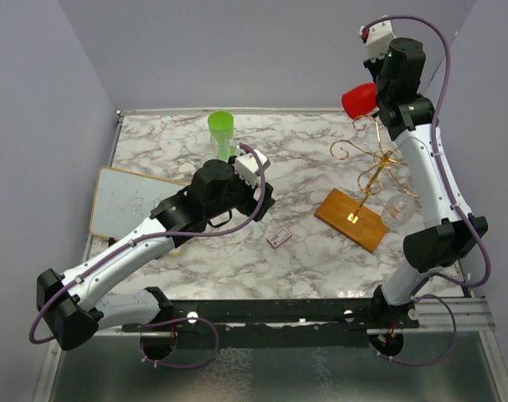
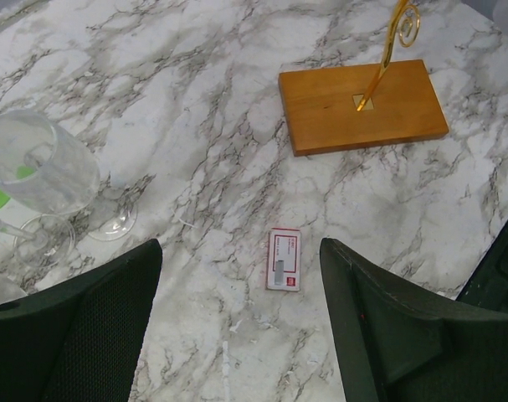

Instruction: Take the wine glass off the wine glass rack

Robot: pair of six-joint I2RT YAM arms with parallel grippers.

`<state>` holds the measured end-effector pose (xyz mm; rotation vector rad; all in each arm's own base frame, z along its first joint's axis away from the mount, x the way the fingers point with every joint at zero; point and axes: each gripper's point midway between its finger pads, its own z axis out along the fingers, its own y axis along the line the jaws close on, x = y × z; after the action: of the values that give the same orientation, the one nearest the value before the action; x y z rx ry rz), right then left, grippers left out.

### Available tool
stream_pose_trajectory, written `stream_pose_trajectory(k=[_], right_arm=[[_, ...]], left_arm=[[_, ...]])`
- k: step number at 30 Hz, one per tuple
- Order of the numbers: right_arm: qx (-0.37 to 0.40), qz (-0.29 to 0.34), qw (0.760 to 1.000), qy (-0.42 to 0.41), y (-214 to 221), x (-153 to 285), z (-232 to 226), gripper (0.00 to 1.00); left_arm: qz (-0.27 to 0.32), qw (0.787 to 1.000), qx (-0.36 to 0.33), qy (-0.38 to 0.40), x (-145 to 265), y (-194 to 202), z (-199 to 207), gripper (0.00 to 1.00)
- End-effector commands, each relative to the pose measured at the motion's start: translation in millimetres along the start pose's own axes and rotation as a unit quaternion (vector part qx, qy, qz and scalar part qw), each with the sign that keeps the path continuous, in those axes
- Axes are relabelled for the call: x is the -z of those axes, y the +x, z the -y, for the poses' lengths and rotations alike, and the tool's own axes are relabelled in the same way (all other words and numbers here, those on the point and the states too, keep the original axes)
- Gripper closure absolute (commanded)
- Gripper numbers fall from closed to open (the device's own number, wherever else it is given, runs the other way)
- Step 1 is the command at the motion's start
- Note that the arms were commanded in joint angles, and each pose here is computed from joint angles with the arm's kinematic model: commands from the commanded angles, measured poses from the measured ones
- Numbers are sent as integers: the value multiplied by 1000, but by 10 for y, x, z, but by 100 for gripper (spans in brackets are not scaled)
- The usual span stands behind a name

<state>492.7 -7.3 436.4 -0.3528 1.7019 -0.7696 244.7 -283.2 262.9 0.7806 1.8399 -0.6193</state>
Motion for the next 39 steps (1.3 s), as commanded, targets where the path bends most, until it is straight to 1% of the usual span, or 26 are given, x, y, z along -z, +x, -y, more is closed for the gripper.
stream_pose_trajectory(k=[1, 5, 8, 14, 18, 22, 24, 27, 29, 31, 34, 37, 39], right_arm=[[-79, 66, 992, -75, -387, 52, -199, 99], [-138, 98, 977, -129, -608, 155, -345, 99], [-182, 116, 962, -168, -724, 264, -439, 99], [-260, 143, 919, -258, -902, 554, -674, 99], [-301, 158, 888, -309, -978, 772, -784, 99], [-330, 178, 858, -351, -1060, 991, -849, 99], [-345, 188, 841, -372, -1114, 1111, -857, 99], [-367, 202, 808, -414, -1191, 1313, -913, 99], [-380, 211, 786, -440, -1232, 1436, -948, 99], [-394, 211, 765, -465, -1249, 1536, -1000, 99], [-405, 215, 738, -495, -1254, 1657, -1072, 99], [-412, 212, 719, -518, -1218, 1753, -1144, 99], [-419, 213, 704, -532, -1195, 1822, -1182, 99]], left_arm=[[19, 1000, 10, -16, 1, -84, -136, 22], [28, 999, 30, -22, 6, -130, -230, 22], [45, 997, 50, -22, 41, -235, -250, 22], [95, 989, 113, -16, 198, -534, -213, 22], [123, 975, 177, -48, 354, -707, -342, 22], [163, 951, 256, -65, 557, -881, -566, 17], [179, 939, 291, -44, 612, -979, -602, 17], [188, 922, 336, 27, 618, -1144, -494, 16], [193, 905, 372, 75, 614, -1248, -408, 17], [197, 894, 386, 117, 592, -1331, -319, 18], [205, 885, 394, 138, 588, -1406, -285, 18], [210, 884, 396, 130, 583, -1424, -314, 18], [210, 883, 399, 128, 559, -1422, -334, 20]])
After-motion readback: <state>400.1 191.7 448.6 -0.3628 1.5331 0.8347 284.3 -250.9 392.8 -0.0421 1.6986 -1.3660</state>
